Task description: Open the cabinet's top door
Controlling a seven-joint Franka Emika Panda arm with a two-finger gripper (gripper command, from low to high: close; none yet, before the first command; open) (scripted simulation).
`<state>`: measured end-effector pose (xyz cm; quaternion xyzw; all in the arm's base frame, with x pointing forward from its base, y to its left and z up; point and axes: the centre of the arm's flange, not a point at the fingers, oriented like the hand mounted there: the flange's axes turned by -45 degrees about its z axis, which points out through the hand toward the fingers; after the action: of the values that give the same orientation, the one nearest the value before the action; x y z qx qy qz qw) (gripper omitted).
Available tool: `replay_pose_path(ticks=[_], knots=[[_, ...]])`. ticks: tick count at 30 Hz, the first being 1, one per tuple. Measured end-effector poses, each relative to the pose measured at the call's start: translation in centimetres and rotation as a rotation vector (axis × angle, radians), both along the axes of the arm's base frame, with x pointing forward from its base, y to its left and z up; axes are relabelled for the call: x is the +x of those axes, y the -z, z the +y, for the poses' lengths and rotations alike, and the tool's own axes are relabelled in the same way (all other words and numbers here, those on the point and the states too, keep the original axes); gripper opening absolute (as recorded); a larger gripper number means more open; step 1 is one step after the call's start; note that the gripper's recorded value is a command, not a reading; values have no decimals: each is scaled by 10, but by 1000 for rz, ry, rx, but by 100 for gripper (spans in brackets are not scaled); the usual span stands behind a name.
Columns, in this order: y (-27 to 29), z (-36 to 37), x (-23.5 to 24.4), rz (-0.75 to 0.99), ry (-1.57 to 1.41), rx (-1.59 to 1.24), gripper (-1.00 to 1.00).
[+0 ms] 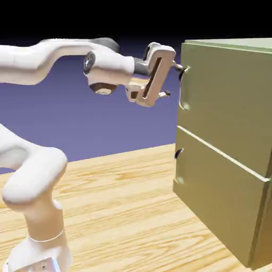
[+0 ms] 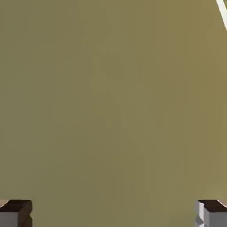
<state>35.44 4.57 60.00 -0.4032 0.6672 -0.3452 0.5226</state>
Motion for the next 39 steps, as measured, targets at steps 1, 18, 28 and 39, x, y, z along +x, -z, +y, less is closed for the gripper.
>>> replay_pose_path(ticks=[1, 18, 28, 39], knots=[[1, 4, 0, -14, 10, 47, 0], [52, 78, 31, -202, 105, 851, 0], [85, 99, 81, -239, 123, 1112, 0], [85, 74, 40, -158, -5, 1125, -100]])
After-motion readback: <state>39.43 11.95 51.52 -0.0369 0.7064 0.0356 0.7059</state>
